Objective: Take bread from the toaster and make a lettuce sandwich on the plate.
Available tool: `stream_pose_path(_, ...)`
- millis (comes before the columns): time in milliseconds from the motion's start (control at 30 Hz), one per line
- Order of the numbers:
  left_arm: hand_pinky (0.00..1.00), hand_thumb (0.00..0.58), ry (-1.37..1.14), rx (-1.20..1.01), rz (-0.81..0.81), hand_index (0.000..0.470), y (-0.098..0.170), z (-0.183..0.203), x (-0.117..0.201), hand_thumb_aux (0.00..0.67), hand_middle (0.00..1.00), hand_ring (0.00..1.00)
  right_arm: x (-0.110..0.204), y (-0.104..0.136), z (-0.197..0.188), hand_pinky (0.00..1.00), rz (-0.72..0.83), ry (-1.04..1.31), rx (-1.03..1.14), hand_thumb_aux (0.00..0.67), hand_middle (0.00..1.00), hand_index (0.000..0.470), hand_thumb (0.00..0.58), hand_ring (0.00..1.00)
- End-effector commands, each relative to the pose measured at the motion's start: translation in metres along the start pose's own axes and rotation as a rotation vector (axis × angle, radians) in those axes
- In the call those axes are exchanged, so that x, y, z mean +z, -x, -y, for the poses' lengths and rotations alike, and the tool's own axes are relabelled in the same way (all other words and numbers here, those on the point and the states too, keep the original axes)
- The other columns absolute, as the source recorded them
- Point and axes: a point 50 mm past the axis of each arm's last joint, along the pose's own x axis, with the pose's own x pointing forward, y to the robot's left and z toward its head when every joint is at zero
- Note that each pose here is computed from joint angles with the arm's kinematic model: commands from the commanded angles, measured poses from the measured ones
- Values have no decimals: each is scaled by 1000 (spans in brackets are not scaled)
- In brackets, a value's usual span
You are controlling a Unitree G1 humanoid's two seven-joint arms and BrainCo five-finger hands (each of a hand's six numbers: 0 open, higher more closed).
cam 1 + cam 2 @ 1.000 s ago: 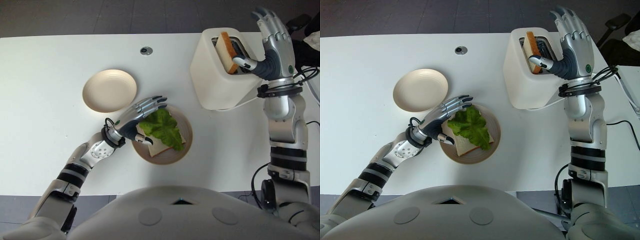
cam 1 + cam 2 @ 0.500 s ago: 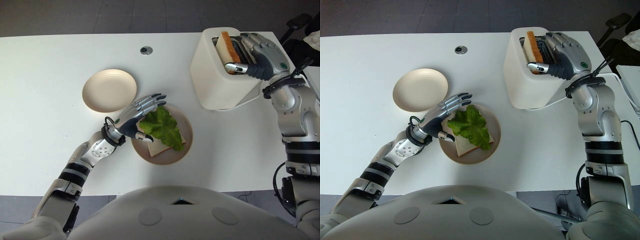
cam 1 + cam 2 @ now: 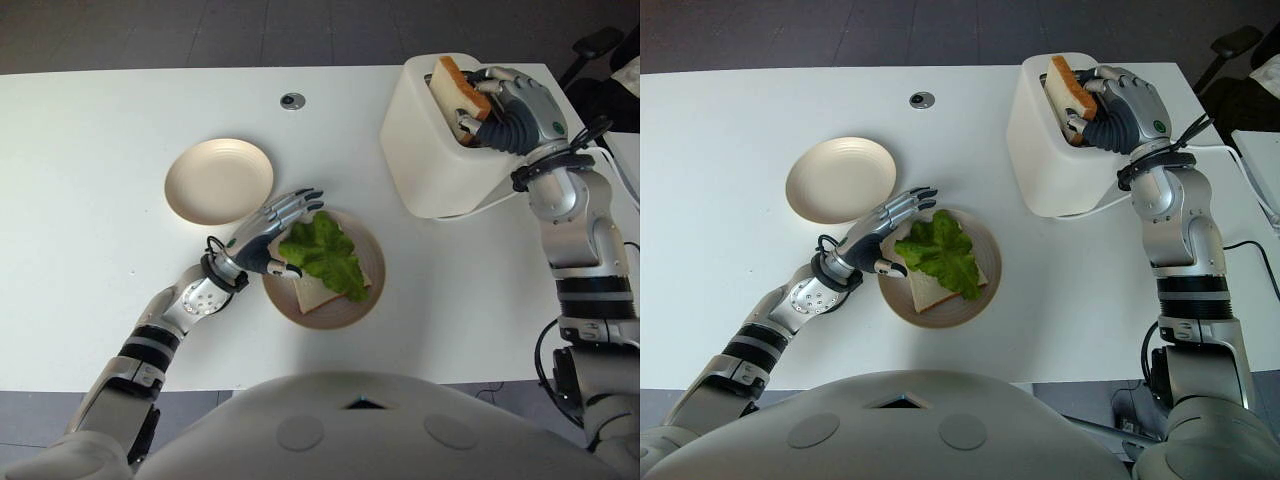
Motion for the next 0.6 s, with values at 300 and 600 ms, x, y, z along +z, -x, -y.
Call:
stream_pose_path(300,0,0,16,153,10,0,-5,-16,-3,0,0,0,25,-4,68,1000,144,-244,-496,670,1000,470,580,1000)
stream_pose_path(600,0,0,249,384,92,0,-1,-47,4,0,0,0,51,12,59,1000,442,-832,-151,670,1000,470,580,1000)
